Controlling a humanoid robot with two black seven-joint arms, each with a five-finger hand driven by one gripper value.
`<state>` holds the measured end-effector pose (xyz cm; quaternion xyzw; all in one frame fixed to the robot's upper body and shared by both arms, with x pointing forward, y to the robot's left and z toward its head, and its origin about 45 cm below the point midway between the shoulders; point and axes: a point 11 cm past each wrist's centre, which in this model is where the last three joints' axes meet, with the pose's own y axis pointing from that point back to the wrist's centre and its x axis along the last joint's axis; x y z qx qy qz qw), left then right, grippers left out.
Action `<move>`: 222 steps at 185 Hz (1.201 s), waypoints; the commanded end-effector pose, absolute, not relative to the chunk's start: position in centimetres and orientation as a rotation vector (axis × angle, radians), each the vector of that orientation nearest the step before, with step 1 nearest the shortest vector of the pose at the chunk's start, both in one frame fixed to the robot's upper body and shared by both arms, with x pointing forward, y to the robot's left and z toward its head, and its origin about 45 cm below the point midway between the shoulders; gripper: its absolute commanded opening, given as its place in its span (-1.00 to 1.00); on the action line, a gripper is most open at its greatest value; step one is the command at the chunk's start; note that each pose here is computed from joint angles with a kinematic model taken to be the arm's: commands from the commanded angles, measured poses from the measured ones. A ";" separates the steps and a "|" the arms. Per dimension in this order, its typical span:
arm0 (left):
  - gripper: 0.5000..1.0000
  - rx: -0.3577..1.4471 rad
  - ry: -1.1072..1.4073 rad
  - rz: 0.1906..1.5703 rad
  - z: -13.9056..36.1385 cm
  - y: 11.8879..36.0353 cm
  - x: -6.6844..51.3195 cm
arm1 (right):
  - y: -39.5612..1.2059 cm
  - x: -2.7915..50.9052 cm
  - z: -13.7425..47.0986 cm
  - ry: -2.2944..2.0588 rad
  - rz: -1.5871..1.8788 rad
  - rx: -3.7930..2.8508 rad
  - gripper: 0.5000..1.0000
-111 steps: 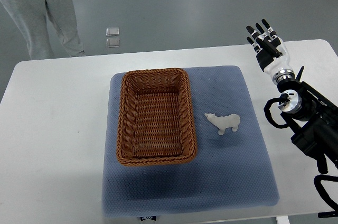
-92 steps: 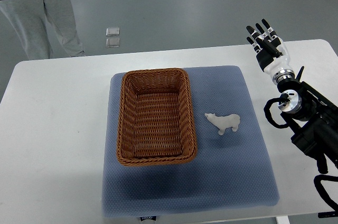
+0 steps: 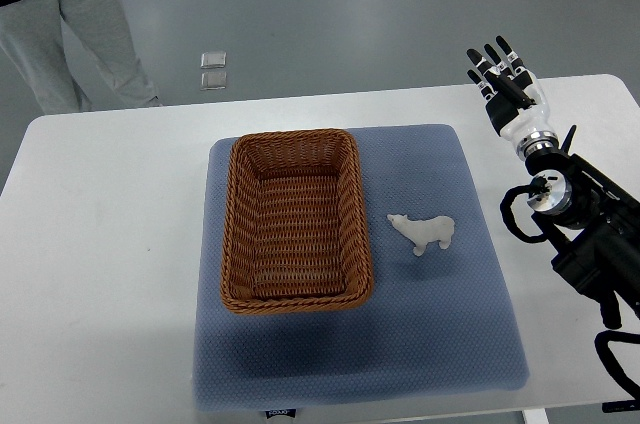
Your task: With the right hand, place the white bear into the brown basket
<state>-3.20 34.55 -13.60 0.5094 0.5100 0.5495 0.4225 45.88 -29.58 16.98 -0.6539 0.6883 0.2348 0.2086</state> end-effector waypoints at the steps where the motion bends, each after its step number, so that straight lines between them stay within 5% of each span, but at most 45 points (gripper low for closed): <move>1: 1.00 1.272 1.278 1.371 -13.6 34.4 -3.2 | -29.6 45.8 16.9 1.916 0.655 -1.819 0.69; 222: 1.00 1.271 1.272 1.375 -13.6 34.5 -2.9 | -31.2 45.9 17.7 1.947 0.610 -1.825 0.69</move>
